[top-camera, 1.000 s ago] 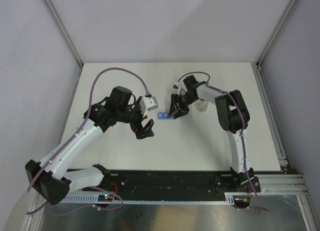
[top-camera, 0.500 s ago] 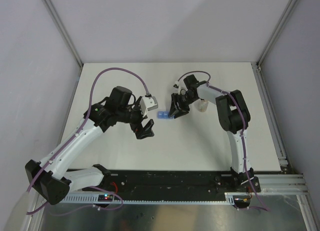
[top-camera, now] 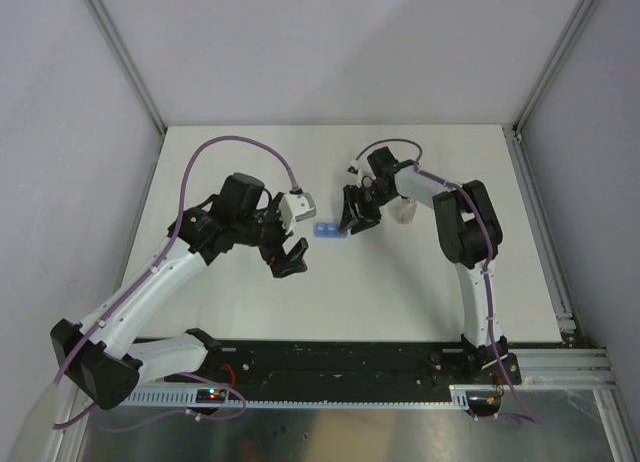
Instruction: Sort the pills into containers
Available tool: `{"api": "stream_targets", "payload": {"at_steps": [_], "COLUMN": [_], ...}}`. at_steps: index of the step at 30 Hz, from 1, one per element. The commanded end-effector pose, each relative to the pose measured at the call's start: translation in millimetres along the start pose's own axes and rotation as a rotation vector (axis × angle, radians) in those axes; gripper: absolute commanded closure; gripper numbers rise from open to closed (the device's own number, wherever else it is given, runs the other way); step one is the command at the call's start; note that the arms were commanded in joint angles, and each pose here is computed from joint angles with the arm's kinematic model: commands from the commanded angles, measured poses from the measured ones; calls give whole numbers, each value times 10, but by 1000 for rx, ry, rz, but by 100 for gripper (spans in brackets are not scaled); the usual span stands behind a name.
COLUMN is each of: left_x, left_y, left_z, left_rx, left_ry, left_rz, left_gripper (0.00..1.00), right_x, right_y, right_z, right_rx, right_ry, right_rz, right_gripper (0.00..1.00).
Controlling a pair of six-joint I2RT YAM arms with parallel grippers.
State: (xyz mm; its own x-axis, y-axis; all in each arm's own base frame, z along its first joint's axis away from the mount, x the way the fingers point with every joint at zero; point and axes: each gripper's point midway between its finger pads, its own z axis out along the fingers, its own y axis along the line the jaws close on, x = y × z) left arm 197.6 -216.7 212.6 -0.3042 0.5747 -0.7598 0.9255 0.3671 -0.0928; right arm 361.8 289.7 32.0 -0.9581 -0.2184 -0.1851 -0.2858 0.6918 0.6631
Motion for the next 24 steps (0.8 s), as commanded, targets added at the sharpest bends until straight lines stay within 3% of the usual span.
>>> {"api": "stream_targets", "payload": {"at_steps": [1,9,24], "left_x": [-102,-120,-147], "left_y": [143,256,710], "left_z": [-67,-121,-431], "left_rx": [-90,-169,-500], "left_ry": [-42,-55,-89], "left_rz": [21,13,-14], "left_gripper": [0,0,0], "right_x": [-249,-335,-436], "right_y": [56,-33,103], "right_z": [-266,-415,-1060], "right_rx": [94,222,380], "right_ry": [-97,-147,-244], "right_rz": [-107,-182,-404], "right_gripper": [44,37,28]}}
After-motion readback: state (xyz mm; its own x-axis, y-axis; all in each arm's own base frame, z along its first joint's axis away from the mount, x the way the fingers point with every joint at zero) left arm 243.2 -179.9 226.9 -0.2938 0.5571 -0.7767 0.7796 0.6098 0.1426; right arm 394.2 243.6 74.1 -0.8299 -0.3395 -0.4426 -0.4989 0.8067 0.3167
